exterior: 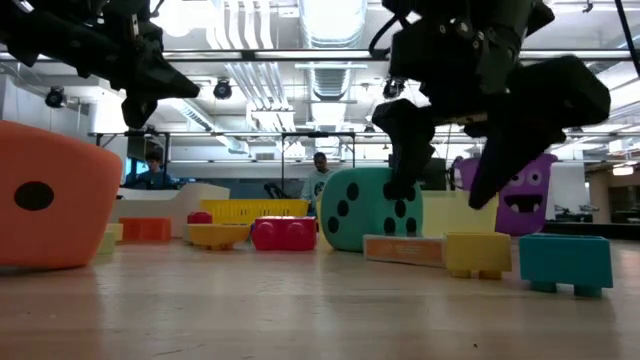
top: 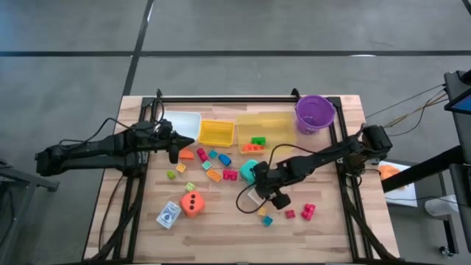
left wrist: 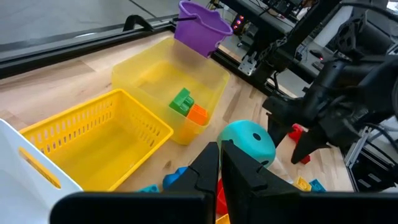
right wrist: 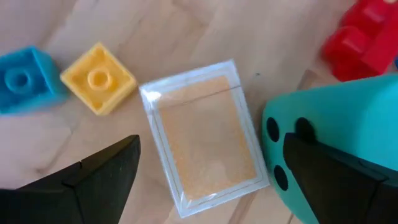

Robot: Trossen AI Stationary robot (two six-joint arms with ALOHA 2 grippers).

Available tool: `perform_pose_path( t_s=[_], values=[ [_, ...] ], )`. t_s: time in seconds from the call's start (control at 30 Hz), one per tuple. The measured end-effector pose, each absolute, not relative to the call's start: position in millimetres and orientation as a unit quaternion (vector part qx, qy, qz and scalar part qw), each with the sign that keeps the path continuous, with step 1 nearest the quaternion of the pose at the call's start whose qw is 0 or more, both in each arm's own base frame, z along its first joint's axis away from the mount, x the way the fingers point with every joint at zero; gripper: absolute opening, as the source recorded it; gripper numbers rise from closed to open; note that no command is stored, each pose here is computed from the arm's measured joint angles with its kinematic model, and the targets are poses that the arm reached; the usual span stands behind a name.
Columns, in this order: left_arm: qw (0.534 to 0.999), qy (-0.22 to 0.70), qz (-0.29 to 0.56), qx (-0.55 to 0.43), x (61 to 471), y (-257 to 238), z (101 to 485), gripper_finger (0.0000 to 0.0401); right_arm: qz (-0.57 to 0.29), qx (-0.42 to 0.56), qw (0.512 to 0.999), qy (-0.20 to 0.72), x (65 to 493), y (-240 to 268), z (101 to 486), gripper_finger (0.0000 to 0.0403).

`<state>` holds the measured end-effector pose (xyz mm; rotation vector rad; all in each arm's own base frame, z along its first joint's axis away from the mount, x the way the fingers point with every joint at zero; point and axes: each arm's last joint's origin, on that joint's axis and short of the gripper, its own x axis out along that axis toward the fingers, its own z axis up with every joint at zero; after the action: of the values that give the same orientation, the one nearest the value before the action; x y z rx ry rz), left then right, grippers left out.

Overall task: Pick & Place Toys
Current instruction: Put the yellow deck of cards into the yellow basket

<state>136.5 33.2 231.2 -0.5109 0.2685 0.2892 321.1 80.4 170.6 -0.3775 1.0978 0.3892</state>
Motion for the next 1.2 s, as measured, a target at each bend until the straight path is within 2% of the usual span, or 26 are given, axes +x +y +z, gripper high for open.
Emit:
perform_pose_path(
  t_s=[0.5, 1.0, 1.1, 1.2],
  values=[
    [0.948, 0.132, 0.142, -0.251, 136, 33, 231, 0.0019, 0.218, -0.255, 0.769, 0.544, 325, 80, 140, 0.0389],
    [0.948, 0.132, 0.142, -0.251, 136, 33, 231, 0.0019, 0.231, -0.253, 0.742, 0.576, 324, 79, 124, 0.0386],
    [0.948, 0.132, 0.142, -0.251, 136, 33, 231, 0.0019, 0.228, -0.247, 0.741, 0.581, 323, 79, 124, 0.0365],
    [0.948, 0.132, 0.142, -0.251, 137, 33, 231, 0.0019, 0.228, -0.242, 0.739, 0.586, 322, 79, 124, 0.0314]
  ],
)
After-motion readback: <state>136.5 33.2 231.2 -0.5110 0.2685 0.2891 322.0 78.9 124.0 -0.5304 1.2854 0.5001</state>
